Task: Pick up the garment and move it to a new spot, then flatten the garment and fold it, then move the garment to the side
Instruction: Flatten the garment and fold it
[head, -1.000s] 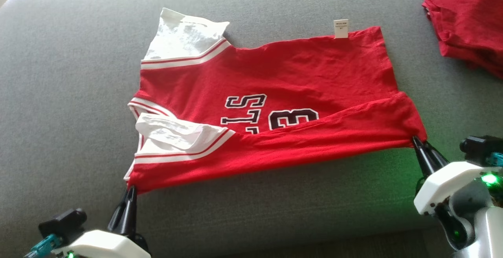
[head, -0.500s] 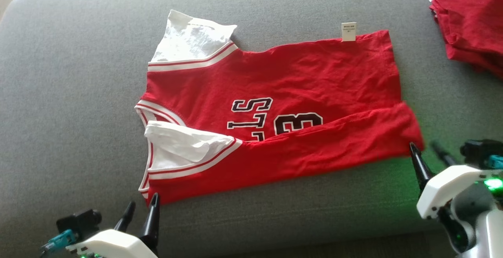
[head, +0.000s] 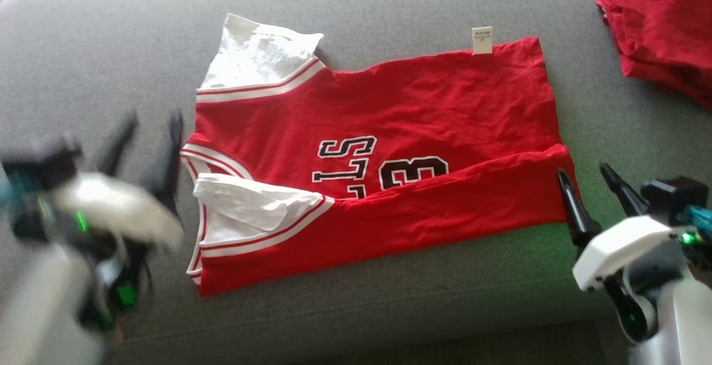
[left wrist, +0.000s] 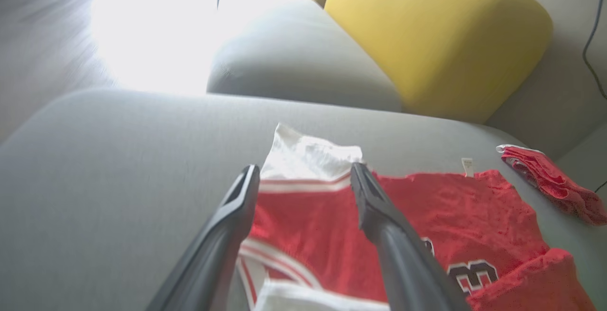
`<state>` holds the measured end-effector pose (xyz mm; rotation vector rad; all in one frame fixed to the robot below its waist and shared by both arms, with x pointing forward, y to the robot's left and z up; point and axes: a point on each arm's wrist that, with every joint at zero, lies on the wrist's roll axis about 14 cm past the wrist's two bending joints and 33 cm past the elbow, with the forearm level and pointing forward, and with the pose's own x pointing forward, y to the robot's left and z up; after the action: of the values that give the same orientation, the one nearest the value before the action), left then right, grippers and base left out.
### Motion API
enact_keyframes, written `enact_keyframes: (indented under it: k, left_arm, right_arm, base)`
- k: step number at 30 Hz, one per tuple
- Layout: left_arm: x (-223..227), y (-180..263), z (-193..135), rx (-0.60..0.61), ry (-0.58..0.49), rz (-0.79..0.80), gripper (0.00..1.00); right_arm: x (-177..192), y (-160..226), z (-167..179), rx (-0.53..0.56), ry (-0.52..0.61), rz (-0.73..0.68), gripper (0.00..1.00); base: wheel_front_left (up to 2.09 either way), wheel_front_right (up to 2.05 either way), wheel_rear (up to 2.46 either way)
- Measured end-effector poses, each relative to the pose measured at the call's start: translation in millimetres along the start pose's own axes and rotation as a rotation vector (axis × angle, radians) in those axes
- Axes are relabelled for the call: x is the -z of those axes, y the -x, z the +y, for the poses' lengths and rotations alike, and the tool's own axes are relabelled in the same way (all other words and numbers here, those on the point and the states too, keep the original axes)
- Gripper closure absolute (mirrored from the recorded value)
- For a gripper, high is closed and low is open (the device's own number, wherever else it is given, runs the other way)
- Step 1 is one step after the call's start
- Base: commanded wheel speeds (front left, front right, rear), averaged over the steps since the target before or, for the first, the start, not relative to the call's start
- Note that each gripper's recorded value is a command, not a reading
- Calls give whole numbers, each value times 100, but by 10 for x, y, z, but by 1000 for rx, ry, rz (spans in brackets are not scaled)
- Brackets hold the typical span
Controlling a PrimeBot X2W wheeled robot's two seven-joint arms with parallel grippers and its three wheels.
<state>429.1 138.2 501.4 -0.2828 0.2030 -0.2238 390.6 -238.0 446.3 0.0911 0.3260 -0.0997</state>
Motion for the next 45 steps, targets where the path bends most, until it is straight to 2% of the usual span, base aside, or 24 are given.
enact_keyframes:
  k: [3,6,13,20,27,31,45]
  left_arm:
    - [-328,-358,-34,56,-75,-25,0]
    - [-409,-695,-67,98,-120,35,0]
    - [-176,-1316,-211,203,-213,250,0]
    - [167,-1786,-66,174,-327,403,0]
    - [576,-2037,103,139,-371,533,0]
    - [723,-2134,202,117,-356,575,0]
    - [909,-2319,438,63,-335,602,0]
  right_arm:
    - [-60,-80,72,-18,2,-18,0]
    - [-132,-170,138,-38,-8,-39,0]
    - [-38,-279,133,-36,-9,-16,0]
    - [-22,-412,59,-17,-9,-23,0]
    - [135,-442,-40,10,-14,10,0]
    - [149,-490,-91,23,-17,10,0]
    - [268,-564,-123,32,-13,29,0]
  base:
    - [0,0,0]
    - [0,0,0]
    - [0,0,0]
    - [0,0,0]
    - [0,0,0]
    - [0,0,0]
    - [0,0,0]
